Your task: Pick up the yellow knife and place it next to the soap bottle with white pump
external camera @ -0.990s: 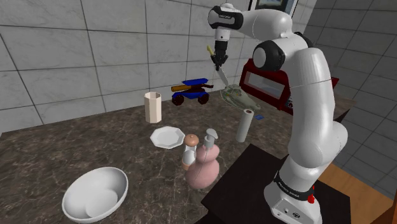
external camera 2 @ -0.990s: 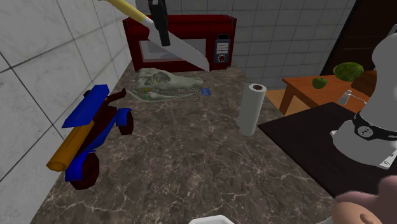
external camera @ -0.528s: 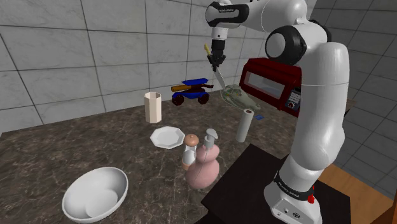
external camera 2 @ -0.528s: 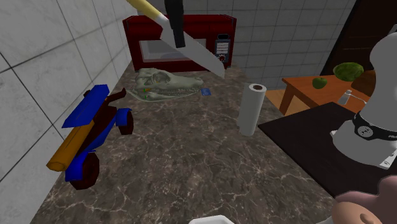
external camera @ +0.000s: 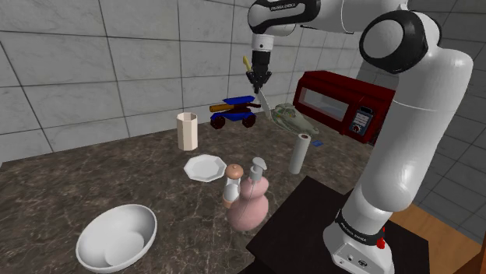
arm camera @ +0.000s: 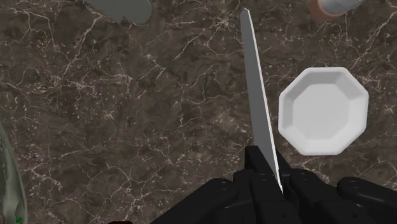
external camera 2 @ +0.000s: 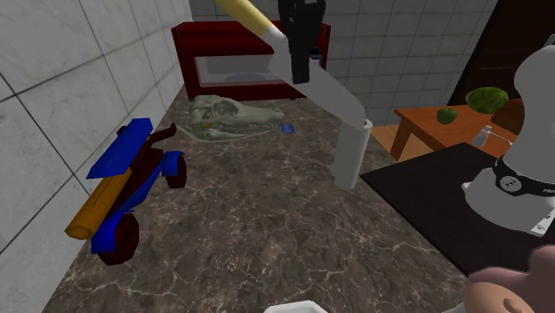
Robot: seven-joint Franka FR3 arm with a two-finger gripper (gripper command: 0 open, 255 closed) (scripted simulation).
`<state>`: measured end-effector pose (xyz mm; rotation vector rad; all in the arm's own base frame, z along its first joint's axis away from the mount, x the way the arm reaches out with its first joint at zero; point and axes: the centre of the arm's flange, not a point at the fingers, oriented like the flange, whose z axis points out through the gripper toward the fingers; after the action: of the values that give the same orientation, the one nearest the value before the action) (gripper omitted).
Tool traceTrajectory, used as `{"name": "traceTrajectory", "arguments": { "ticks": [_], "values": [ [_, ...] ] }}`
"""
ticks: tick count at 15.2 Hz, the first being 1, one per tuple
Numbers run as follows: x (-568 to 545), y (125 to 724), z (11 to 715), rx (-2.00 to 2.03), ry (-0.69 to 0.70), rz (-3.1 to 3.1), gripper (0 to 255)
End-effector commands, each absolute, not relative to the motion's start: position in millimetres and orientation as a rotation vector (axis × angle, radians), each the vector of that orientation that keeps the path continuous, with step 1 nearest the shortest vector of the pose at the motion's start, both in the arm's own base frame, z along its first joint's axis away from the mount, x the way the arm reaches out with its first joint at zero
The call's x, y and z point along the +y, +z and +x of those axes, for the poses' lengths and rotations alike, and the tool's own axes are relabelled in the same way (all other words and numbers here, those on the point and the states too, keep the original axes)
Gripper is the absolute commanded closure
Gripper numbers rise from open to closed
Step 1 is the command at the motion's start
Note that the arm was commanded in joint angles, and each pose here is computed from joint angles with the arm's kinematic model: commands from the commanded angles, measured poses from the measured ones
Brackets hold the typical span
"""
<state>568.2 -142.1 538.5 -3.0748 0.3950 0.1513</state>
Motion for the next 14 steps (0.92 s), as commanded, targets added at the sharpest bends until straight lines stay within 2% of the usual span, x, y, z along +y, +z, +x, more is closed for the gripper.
{"name": "traceTrajectory", "arguments": {
  "ticks": [1,14],
  "values": [
    [-118.0,539.3,565.2,0.398,0.151,-3.075,255],
    [45.8,539.3,514.2,0.398,0.151,-3.075,255]
  ]
}}
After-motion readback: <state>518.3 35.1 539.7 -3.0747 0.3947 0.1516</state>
